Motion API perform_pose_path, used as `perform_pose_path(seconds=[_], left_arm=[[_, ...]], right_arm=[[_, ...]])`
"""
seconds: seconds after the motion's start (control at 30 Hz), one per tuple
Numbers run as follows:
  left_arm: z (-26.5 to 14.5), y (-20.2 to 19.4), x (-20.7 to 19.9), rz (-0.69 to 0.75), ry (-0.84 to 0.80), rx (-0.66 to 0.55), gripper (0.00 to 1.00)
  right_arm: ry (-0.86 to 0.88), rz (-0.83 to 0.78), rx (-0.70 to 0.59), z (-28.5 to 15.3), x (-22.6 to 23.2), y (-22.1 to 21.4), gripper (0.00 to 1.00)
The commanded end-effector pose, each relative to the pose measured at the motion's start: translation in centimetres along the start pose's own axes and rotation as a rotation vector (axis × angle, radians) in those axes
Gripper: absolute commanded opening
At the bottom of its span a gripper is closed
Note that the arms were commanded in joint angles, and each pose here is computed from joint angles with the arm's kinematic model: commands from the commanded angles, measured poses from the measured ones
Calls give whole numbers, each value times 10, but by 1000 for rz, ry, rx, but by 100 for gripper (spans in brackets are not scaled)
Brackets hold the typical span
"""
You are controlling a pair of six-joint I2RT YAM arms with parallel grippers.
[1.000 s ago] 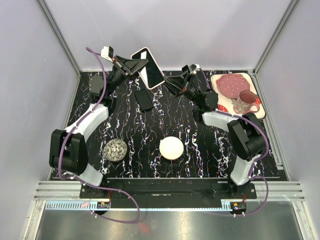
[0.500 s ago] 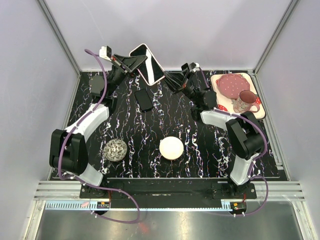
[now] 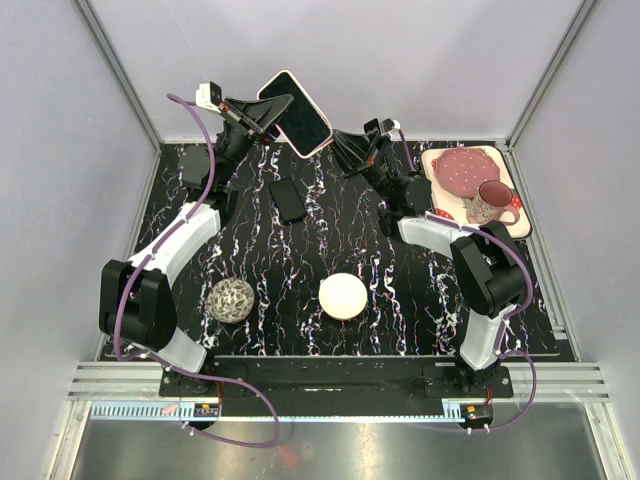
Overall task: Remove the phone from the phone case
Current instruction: Remove the phone case from the phone.
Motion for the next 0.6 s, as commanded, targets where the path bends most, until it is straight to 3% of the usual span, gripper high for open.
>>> perform_pose_path(seconds=[0.0, 0.2, 0.3, 0.33, 0.43, 0.57], left_arm=[[-23, -119, -147, 27, -497, 458, 0], [-24, -123, -144, 15, -477, 453, 0], [-25, -123, -134, 10, -418, 445, 0], [-24, -123, -129, 6, -389, 440, 0], [-19, -121, -116, 15, -301, 436, 0], [-14, -119, -93, -12, -219, 448, 0]], right_arm=[[-120, 203, 29, -19, -54, -13, 0], [-186, 149, 67, -29, -67, -17, 0], [-364, 91, 106, -42, -81, -15, 0], [-502, 49, 113, -51, -99, -14, 1], [-696, -61, 166, -66, -107, -12, 17], [-736, -121, 194, -73, -102, -7, 29]])
Point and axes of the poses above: each gripper's point midway between its finger pads, its own z axis out along the fingers, its own x axis along the line the jaws close on, y = z × x, the point moved 8 cm from there along -z, back along the fingers, and after that the axes turned 15 degrees about -z, right-handed, at the moved point
